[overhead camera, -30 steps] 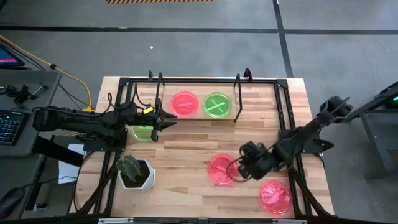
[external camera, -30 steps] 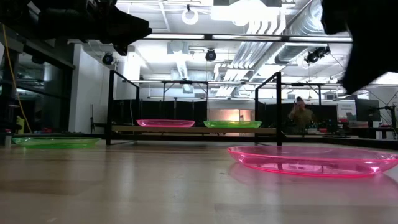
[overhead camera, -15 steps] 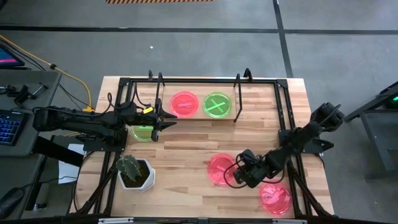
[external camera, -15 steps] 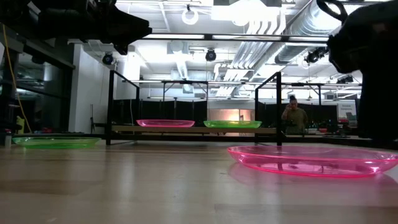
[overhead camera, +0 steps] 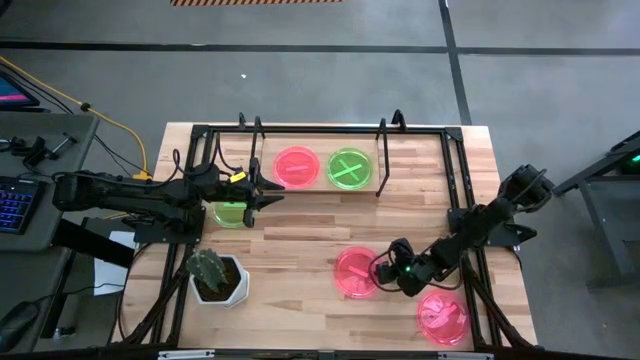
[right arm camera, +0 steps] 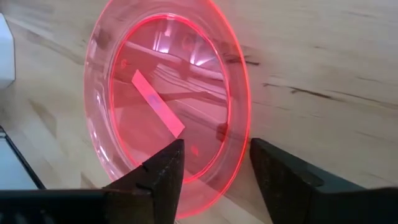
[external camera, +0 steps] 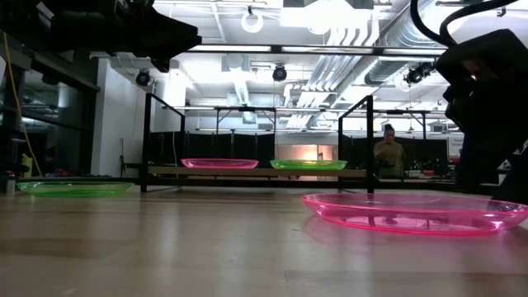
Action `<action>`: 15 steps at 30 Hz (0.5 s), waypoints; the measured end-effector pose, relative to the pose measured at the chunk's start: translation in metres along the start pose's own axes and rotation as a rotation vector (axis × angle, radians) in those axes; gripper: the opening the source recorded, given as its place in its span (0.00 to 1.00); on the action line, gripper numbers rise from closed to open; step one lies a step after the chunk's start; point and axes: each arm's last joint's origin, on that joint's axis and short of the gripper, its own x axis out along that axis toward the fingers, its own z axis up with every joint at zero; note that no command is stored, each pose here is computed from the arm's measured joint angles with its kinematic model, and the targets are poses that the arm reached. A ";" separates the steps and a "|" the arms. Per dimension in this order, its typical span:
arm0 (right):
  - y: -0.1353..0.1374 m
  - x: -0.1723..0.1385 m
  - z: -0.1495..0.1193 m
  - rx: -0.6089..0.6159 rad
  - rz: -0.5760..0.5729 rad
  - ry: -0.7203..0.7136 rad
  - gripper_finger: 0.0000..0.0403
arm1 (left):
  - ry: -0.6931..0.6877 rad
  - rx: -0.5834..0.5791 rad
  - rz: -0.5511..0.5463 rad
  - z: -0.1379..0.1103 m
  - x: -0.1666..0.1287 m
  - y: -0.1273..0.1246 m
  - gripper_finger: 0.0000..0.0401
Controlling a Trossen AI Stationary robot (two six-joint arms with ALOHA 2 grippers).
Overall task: Place and stack plates onto a shelf
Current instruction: Stack the top pink plate on top of the other pink plate on the shelf
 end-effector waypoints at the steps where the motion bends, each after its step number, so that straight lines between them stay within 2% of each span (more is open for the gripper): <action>1: -0.001 0.001 0.000 0.001 0.000 0.000 0.45 | 0.000 0.000 0.000 0.000 0.000 0.000 0.26; 5: -0.003 0.008 -0.002 -0.002 -0.012 -0.005 0.33 | 0.000 -0.002 0.000 0.000 0.000 0.000 0.26; 10: -0.007 0.017 -0.004 0.023 -0.028 -0.019 0.06 | 0.001 -0.003 0.000 0.000 0.000 0.000 0.26; 11: -0.007 0.018 -0.005 0.021 -0.027 -0.019 0.03 | 0.002 -0.003 0.000 0.000 0.000 0.000 0.26; 15: -0.003 0.015 -0.004 -0.009 0.008 -0.015 0.02 | 0.006 -0.002 0.000 -0.001 0.000 0.000 0.26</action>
